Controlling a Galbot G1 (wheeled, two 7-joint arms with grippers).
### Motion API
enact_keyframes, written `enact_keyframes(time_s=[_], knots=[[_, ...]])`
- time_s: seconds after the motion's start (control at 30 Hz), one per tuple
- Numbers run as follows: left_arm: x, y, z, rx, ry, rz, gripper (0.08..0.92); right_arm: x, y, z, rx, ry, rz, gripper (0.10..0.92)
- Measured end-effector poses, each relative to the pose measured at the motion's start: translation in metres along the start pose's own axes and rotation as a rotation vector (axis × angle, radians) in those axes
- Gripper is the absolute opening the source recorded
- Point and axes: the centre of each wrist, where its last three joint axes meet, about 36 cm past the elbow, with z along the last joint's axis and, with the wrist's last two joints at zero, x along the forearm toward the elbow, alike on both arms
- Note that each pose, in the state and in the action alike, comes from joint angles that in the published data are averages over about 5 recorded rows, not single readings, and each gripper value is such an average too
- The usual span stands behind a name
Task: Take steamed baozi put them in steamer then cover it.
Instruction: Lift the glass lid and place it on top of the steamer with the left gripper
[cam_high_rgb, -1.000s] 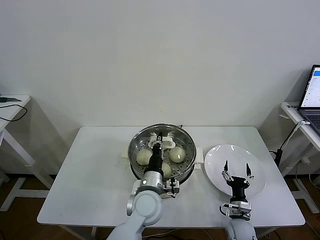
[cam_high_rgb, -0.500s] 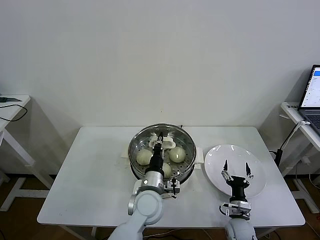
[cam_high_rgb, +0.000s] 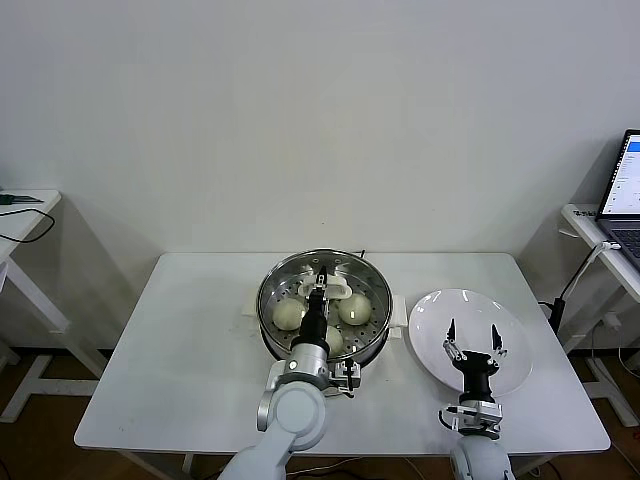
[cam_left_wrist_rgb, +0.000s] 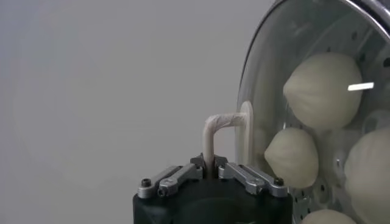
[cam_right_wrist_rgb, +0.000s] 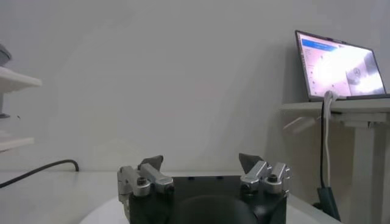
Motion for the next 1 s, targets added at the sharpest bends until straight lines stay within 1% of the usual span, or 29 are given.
enact_keyframes(time_s=[0.47,0.53,0.67,0.9,1.0], knots=[[-0.0003,0.0008,-0.0014,0.004,0.0,0.012,0.187,-0.0016,0.0018,-0.0003,-0.003,-0.002,0.001,0.823],[-0.0008,0.0006,-0.0013,0.005,0.0,0.013,0.2,-0.0015,0.002,-0.0002,-0.003,-0.002,0.001,0.823],[-0.0013,0.0004,-0.0009,0.006,0.0,0.012,0.289,-0.0007,0.0026,0.0002,-0.004,0.0,0.001,0.823],[0.0024,0.0032,-0.0002,0.01,-0.004,0.006,0.494,0.0005,0.0044,0.0006,-0.006,0.001,-0.002,0.823],[0.0056,0.0052,0.0002,0.014,-0.007,0.004,0.565,0.0005,0.0059,-0.0001,-0.006,-0.001,-0.006,0.823]])
